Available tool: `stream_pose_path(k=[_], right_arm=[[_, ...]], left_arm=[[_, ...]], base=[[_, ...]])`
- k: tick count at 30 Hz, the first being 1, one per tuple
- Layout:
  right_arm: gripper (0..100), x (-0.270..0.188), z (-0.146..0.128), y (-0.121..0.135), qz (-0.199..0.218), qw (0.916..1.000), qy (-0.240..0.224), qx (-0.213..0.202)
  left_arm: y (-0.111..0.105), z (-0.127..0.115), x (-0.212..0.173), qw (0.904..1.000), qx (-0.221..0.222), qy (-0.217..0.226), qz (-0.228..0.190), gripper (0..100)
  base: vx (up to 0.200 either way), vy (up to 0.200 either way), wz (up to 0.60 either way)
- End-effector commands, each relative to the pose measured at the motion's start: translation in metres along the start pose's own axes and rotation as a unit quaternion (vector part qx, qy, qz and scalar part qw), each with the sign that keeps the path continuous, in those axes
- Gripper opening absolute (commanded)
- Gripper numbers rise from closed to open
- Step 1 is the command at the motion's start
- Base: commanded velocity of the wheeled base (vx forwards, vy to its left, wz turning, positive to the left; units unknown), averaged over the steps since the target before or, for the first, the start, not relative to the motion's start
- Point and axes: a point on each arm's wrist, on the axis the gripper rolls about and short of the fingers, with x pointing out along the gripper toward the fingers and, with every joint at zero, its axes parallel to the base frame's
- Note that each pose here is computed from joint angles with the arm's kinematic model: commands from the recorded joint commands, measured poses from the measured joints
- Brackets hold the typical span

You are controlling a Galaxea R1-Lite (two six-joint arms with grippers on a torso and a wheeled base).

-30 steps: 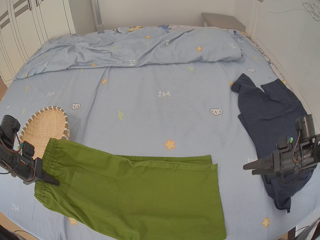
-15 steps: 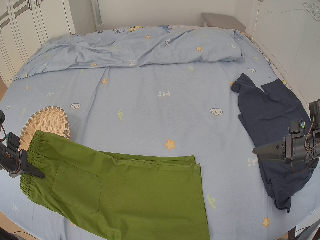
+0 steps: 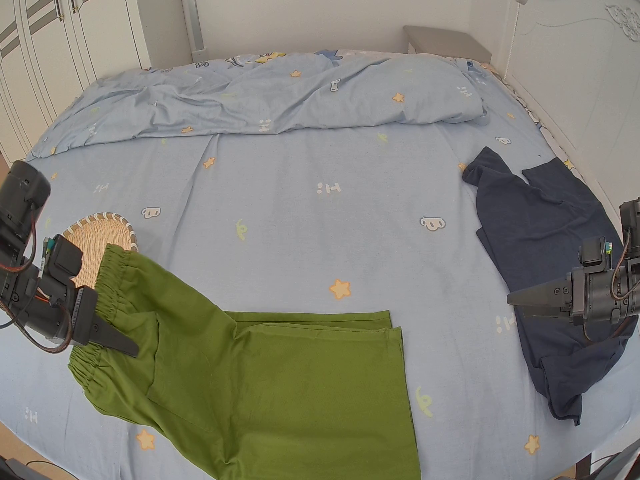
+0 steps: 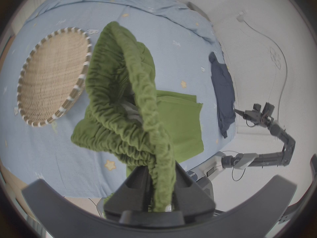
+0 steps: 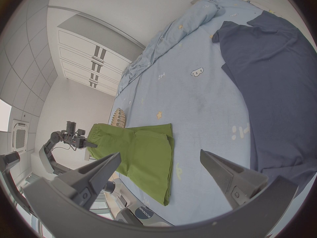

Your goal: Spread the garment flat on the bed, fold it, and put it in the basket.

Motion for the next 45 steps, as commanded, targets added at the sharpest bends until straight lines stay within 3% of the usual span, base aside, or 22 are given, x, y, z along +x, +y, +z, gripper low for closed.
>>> stream_pose_path(k=[1, 9, 17, 23, 33, 40, 45], right_arm=[[100, 0.001, 0.0, -0.001, -0.01, 1.0, -0.001, 0.0], [100, 0.003, 0.001, -0.002, -0.014, 0.9999, -0.001, -0.005], [100, 0.014, -0.003, -0.006, -0.052, 0.9984, 0.012, -0.019], [100, 0.016, -0.005, -0.004, -0.048, 0.9985, 0.018, -0.022], [100, 0.015, -0.005, -0.004, -0.048, 0.9984, 0.017, -0.023], [100, 0.016, -0.005, -0.004, -0.047, 0.9985, 0.018, -0.023], [100, 0.017, -0.005, -0.005, -0.049, 0.9984, 0.019, -0.02]], left_arm=[[-0.057, -0.001, 0.007, 0.9967, 0.08, -0.009, -0.016, 0], [-0.104, -0.002, 0.029, 0.9927, 0.116, -0.01, -0.029, 0], [-0.139, -0.014, 0.063, 0.9842, 0.169, 0.037, -0.035, 0], [-0.145, -0.017, 0.082, 0.9823, 0.18, 0.041, -0.032, 0], [-0.156, -0.015, 0.101, 0.9874, 0.154, 0.026, -0.026, 0], [-0.168, -0.018, 0.131, 0.9885, 0.143, 0.043, -0.025, 0], [-0.171, -0.018, 0.132, 0.9888, 0.141, 0.038, -0.032, 0]], base=[[0.0, 0.0, 0.0], [0.0, 0.0, 0.0], [0.0, 0.0, 0.0], [0.0, 0.0, 0.0], [0.0, 0.0, 0.0], [0.0, 0.0, 0.0], [0.0, 0.0, 0.0]])
